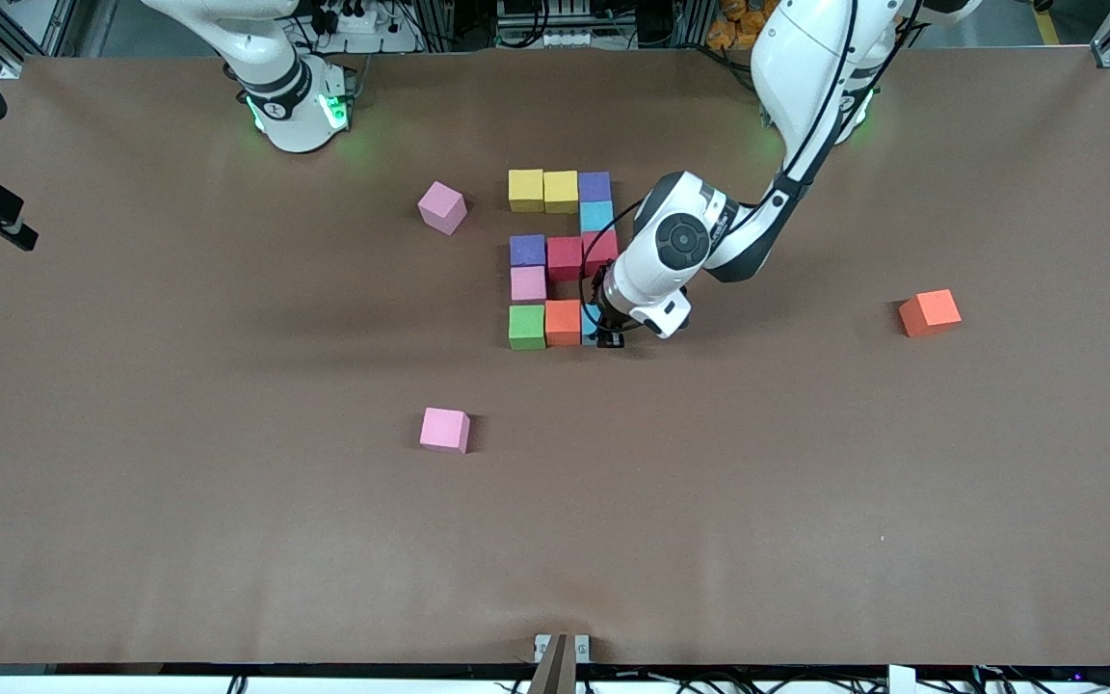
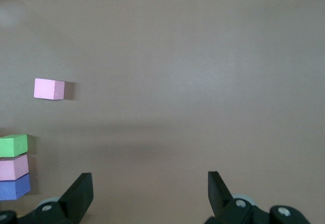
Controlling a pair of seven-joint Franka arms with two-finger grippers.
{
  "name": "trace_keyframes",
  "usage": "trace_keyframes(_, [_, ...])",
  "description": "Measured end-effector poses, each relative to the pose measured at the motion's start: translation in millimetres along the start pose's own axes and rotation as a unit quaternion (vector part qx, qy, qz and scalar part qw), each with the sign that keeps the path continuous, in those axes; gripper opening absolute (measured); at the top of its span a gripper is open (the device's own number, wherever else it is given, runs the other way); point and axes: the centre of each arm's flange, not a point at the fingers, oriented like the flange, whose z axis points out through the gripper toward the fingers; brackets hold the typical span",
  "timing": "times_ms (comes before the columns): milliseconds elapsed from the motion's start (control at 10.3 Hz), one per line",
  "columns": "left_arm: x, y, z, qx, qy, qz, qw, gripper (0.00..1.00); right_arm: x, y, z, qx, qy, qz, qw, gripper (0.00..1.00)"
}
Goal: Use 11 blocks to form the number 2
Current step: 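Lower the blue cube onto the orange cube with the left gripper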
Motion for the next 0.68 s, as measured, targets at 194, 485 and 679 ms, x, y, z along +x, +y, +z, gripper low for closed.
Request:
trace_keyframes(194, [9,-10,17,0.015,0.013,-0.001,1.0,0.91,0,0,0,0.0,0.0,0.0,1.0,1.0])
trace_keyframes(485, [9,-5,10,0.004,0.031,0.028,0.999,1.0,0,0,0,0.0,0.0,0.0,1.0,1.0])
trace_keyframes(679, [5,3,-10,-0.006,0.027,0.029,0.999,1.0,0,0,0,0.0,0.0,0.0,1.0,1.0])
